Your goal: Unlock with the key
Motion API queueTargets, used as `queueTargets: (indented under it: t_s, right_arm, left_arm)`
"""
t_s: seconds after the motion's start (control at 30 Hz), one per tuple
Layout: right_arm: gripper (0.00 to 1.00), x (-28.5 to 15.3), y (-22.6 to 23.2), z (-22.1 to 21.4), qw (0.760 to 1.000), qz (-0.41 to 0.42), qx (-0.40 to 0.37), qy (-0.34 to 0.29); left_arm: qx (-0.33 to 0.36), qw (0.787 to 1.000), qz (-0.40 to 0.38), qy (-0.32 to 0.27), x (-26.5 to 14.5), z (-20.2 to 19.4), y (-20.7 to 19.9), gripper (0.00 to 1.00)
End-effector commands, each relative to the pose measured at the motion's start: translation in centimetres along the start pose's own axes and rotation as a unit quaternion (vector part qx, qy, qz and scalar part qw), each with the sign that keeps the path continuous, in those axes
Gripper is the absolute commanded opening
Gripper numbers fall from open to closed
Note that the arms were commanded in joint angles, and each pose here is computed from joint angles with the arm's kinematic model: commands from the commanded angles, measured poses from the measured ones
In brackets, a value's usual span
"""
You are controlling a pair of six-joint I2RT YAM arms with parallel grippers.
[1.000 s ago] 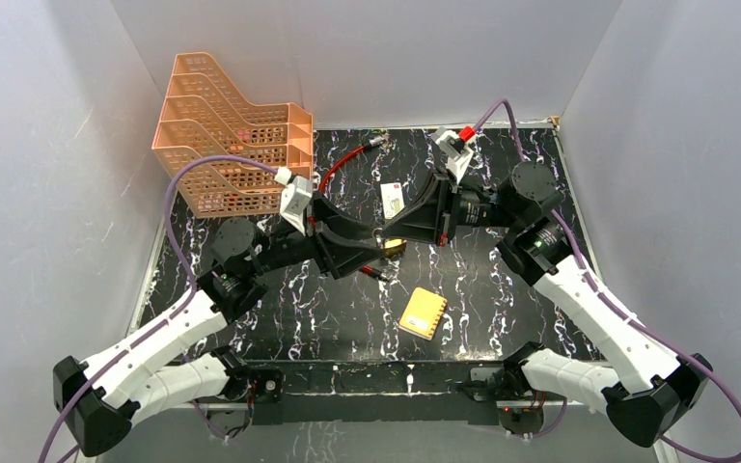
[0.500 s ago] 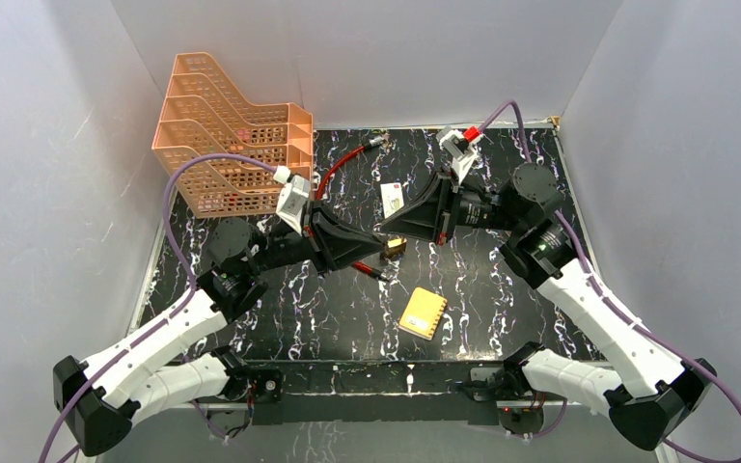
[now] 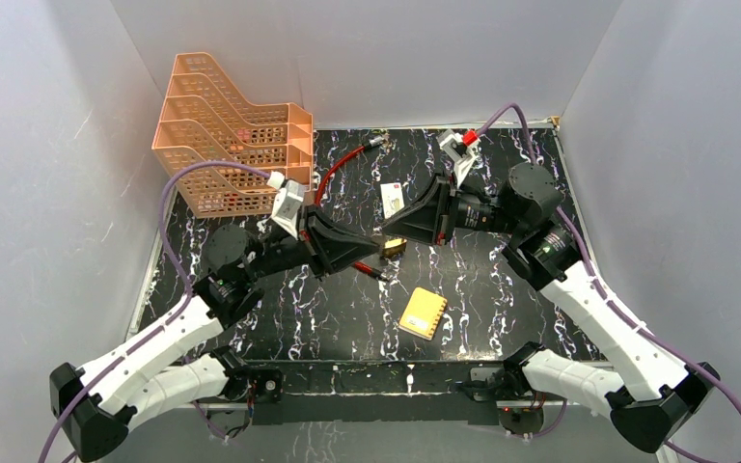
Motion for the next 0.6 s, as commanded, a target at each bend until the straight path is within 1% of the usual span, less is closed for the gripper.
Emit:
queueTargets:
  t_s: [0.0, 0.07, 0.13, 0.2, 0.33, 0.4, 0.57]
  right_arm:
    - [0.34, -0.8, 0.8, 0.6, 0.999, -0.014, -0.032, -0.011]
    - [0.44, -1.1, 1.2, 0.6, 0.999, -0.011, -0.036, -0.015]
    - [0.48, -1.2, 1.5, 0.5, 0.999, -0.003, -0.032, -0.013]
    - [0.55, -1.1, 1.8, 0.3, 0.999, 0.024, -0.020, -0.013]
    - [0.55, -0.2, 2.3, 0.3, 0.999, 0.040, -0.011, -0.013]
    - [0.53, 0.9, 2.7, 0.4, 0.999, 0.046, -0.014, -0.012]
    - [0.47, 1.8, 3.1, 0.1, 0.999, 0.049, -0.015, -0.005]
  left_arm:
    - [0.035, 0.997, -0.020, -0.073, -1.3, 2.1, -2.4, 0.00]
    - [0.030, 0.995, -0.019, -0.092, -1.8, 2.1, -2.7, 0.00]
    - [0.019, 0.994, -0.021, -0.104, -2.0, 2.1, -2.8, 0.00]
    - [0.000, 0.993, -0.029, -0.111, -1.9, 2.1, -2.8, 0.00]
    - [-0.012, 0.992, -0.042, -0.122, -1.5, 2.5, -3.1, 0.00]
    - [-0.015, 0.991, -0.046, -0.122, -1.2, 2.7, -3.0, 0.00]
    - [-0.019, 0.991, -0.048, -0.122, -0.9, 2.8, -3.0, 0.00]
Point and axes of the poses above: each gripper's point midway between its finger pads, its own x axis out along the fingers, its own y axis along the line the jaws close on, z = x × y, the point moved 8 cm from there along -x, back along the fingers, and after that the axes turned 10 degrees about -x, right-handed, at the moved point
